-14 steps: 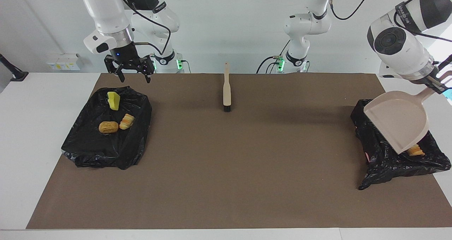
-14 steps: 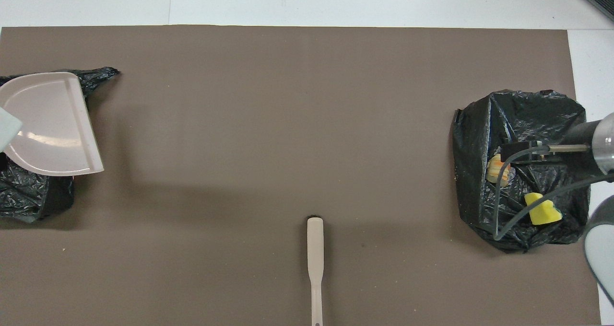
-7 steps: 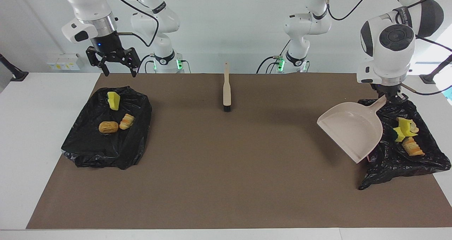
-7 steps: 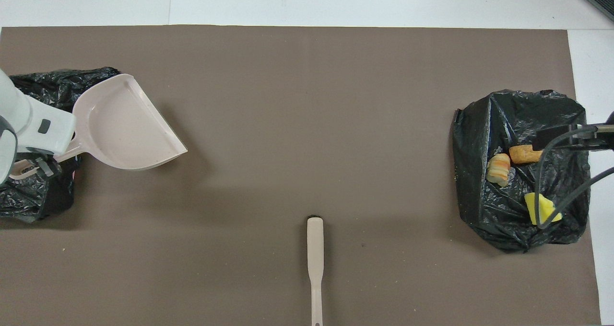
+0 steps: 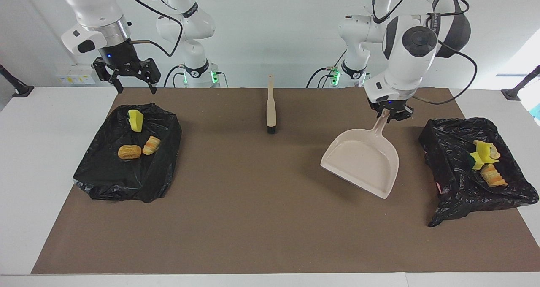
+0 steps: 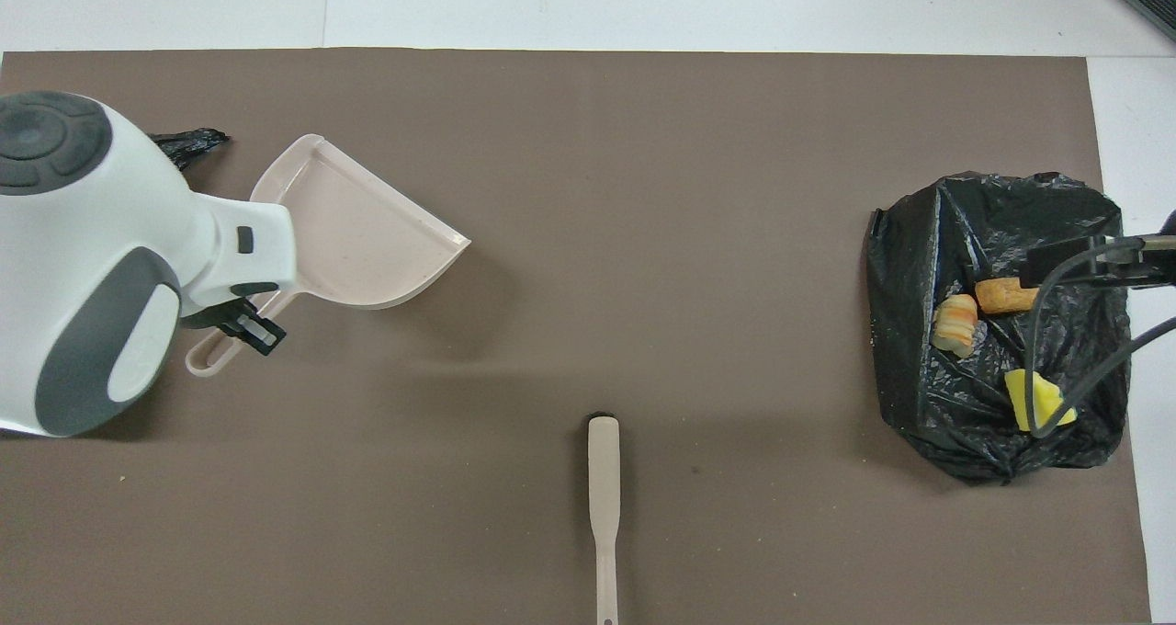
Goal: Sweep and dump trash in bin
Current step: 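Lower the empty dustpan onto the table center with the left gripper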
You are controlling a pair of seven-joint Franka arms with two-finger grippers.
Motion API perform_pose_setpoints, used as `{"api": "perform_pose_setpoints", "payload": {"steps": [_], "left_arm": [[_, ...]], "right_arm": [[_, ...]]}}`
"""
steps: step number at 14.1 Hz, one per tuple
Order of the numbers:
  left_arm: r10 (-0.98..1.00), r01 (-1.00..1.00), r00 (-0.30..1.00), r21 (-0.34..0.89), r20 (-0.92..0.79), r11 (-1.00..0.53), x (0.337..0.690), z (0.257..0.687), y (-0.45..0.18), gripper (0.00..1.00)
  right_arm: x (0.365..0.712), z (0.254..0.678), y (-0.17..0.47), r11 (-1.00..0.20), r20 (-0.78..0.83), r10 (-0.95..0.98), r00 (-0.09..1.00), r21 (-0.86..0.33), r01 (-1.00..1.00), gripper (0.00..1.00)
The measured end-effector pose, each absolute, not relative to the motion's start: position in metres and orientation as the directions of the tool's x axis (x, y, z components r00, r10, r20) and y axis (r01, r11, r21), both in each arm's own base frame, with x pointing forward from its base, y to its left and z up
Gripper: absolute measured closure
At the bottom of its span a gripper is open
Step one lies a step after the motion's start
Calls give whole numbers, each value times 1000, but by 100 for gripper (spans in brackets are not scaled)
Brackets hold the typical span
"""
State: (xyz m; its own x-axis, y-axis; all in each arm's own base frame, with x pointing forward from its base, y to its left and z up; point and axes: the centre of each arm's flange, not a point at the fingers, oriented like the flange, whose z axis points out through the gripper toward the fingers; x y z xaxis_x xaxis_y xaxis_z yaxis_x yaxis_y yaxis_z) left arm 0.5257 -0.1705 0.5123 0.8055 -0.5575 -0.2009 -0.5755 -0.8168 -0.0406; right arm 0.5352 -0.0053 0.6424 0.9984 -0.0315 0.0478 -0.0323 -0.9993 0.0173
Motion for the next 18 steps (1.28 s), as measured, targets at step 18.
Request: {"api": "perform_pose_setpoints", "payload": {"steps": [18], "left_arm": [[-195,-201,972,-35,-128,-979,514,377,-462,68]], "right_arm": [[508,663,3,-1000,-5,1,1000,16,1,0]]}}
